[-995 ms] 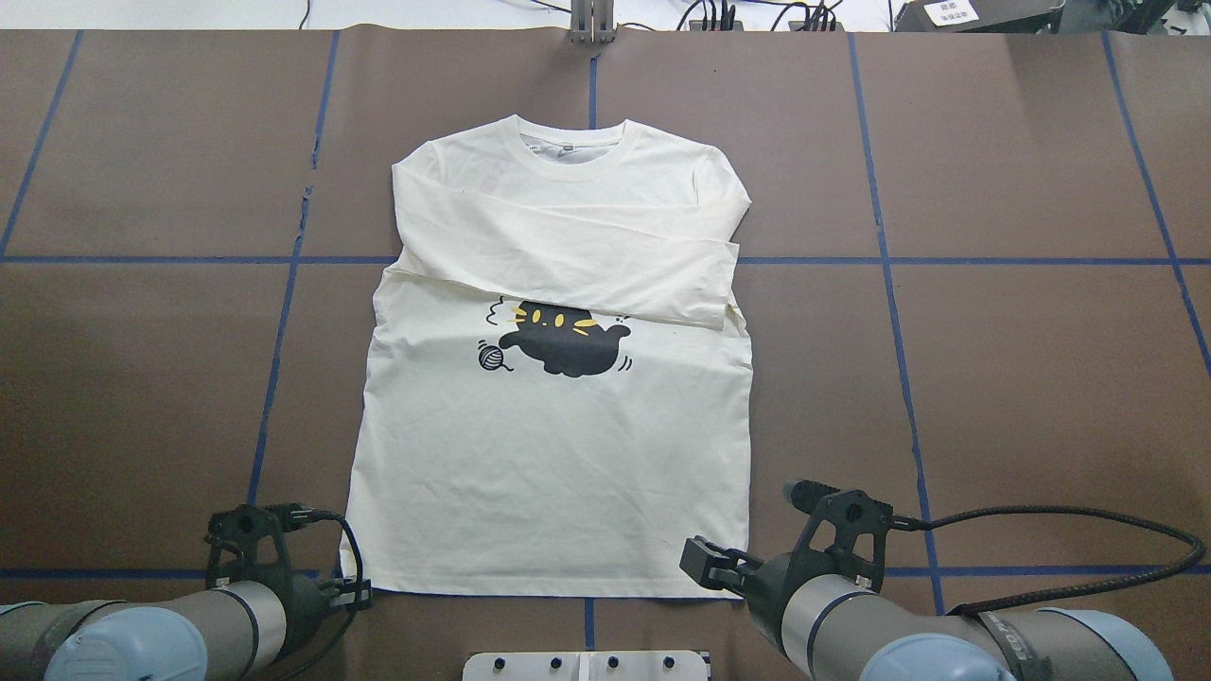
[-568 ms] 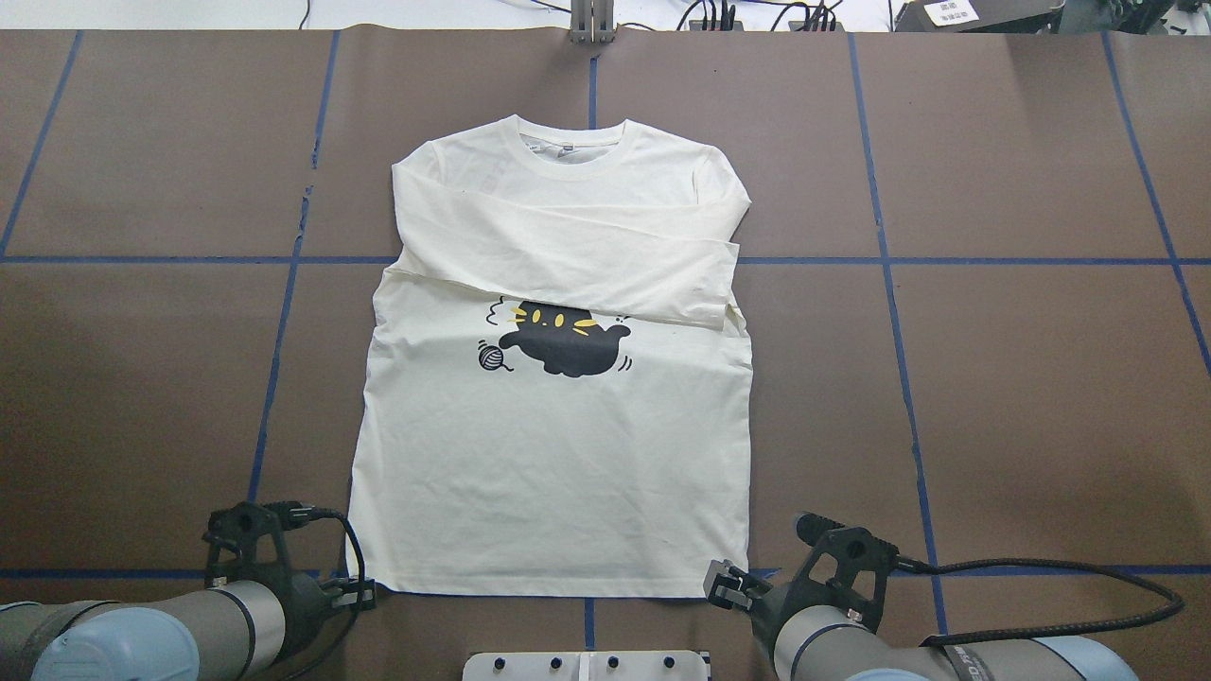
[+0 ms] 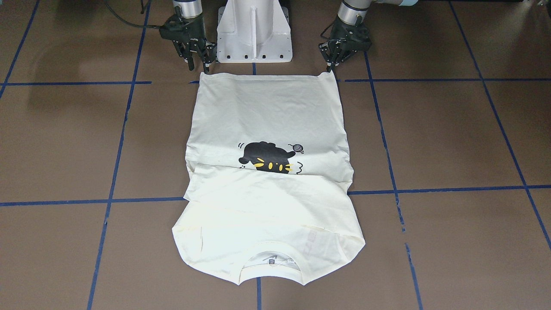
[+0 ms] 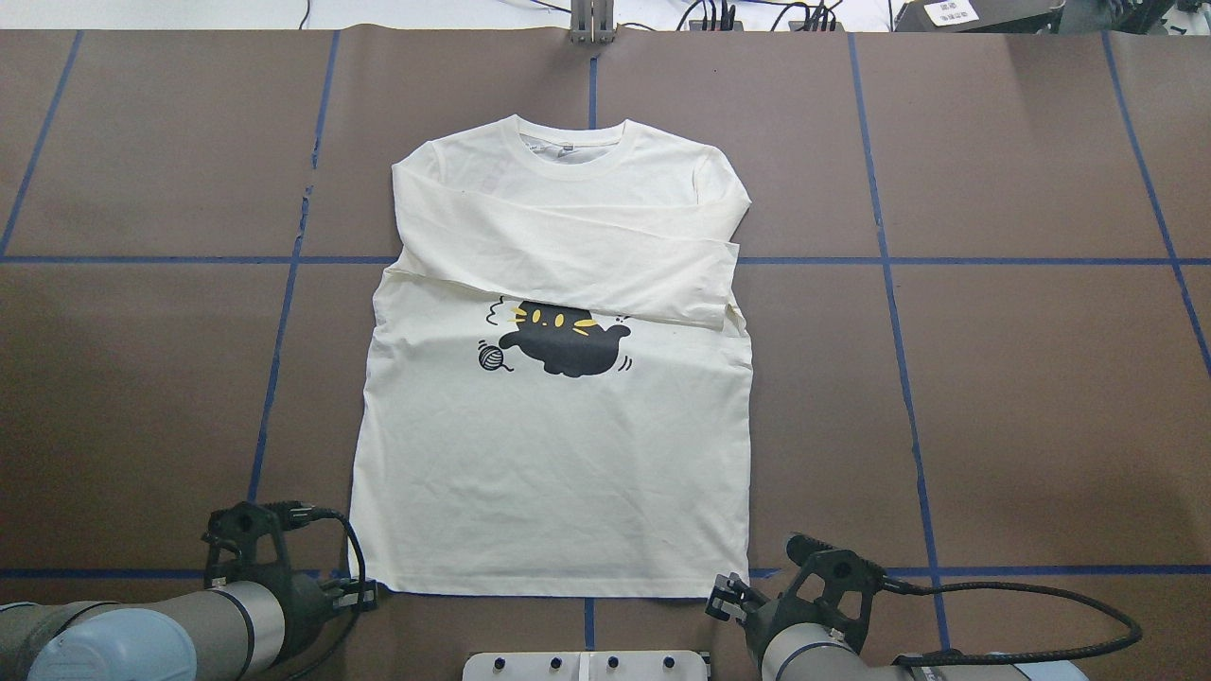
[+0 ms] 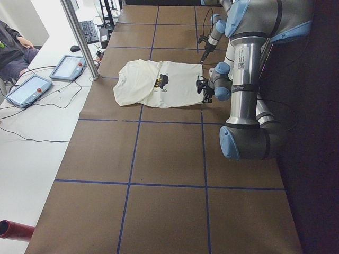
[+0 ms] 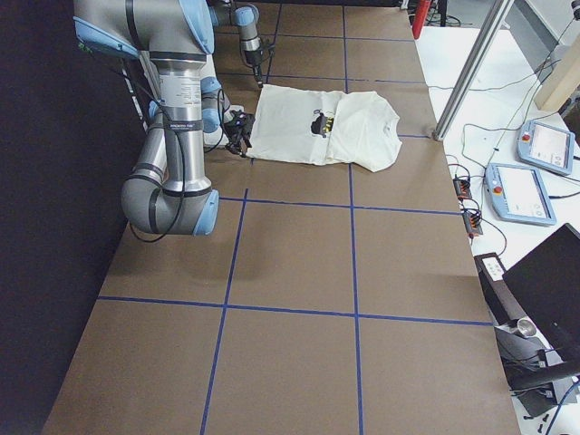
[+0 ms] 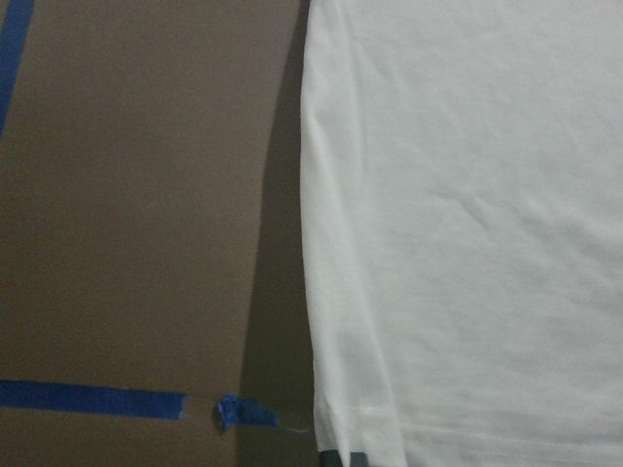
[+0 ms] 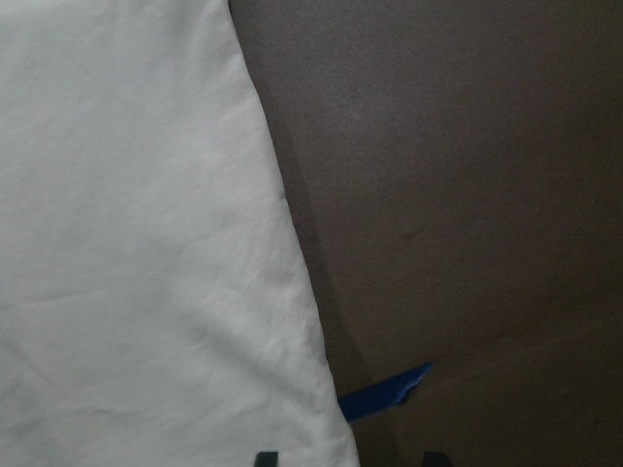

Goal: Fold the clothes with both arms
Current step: 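Lower both grippers and grasp the two hem corners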

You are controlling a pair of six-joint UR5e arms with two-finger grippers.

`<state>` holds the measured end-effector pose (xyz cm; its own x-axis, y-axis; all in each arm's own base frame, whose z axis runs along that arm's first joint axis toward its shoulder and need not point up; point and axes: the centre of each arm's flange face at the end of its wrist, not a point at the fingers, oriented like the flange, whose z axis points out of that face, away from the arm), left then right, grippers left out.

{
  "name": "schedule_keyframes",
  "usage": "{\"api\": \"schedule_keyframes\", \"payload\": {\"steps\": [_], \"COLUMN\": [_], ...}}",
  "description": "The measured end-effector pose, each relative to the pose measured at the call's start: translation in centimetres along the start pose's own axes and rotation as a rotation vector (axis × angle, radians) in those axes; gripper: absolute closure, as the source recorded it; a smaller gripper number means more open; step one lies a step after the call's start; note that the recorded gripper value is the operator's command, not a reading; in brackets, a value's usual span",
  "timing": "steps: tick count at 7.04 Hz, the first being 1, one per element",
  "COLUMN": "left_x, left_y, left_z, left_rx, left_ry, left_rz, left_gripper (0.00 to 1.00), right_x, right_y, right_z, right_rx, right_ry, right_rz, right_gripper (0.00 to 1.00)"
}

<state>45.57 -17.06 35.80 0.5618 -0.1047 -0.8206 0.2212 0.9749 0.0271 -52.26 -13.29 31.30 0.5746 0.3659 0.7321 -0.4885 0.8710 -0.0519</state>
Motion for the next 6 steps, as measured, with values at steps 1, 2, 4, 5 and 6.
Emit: {"api": "schedule_keyframes", "payload": {"steps": [1, 2, 4, 5, 6], "left_x": [0.0, 0.0, 0.0, 0.0, 0.0], "left_y": [0.0, 0.0, 0.0, 0.0, 0.0], "left_z": [0.0, -0.1, -0.1, -0.1, -0.1], "left_rx": [0.0, 0.0, 0.0, 0.0, 0.0], "left_ry": [0.0, 0.001, 0.001, 0.001, 0.001], "left_rz": [0.0, 0.0, 0.0, -0.001, -0.001], "left_gripper": [1.0, 1.0, 1.0, 1.0, 1.0], "right_x": [-0.5, -0.9, -1.3, -1.2, -1.2], "right_y": [0.3, 0.6, 0.8, 0.7, 0.5], "right_z": [0.2, 0.5, 1.2, 1.4, 1.6], "right_rx": [0.002, 0.007, 0.021, 0.027, 0.03], "right_ry": [-0.005, -0.007, -0.003, 0.001, 0.004], "right_rz": [0.001, 0.0, -0.007, -0.011, -0.013], "right_gripper": [0.49, 0.5, 0.5, 0.56, 0.61]}}
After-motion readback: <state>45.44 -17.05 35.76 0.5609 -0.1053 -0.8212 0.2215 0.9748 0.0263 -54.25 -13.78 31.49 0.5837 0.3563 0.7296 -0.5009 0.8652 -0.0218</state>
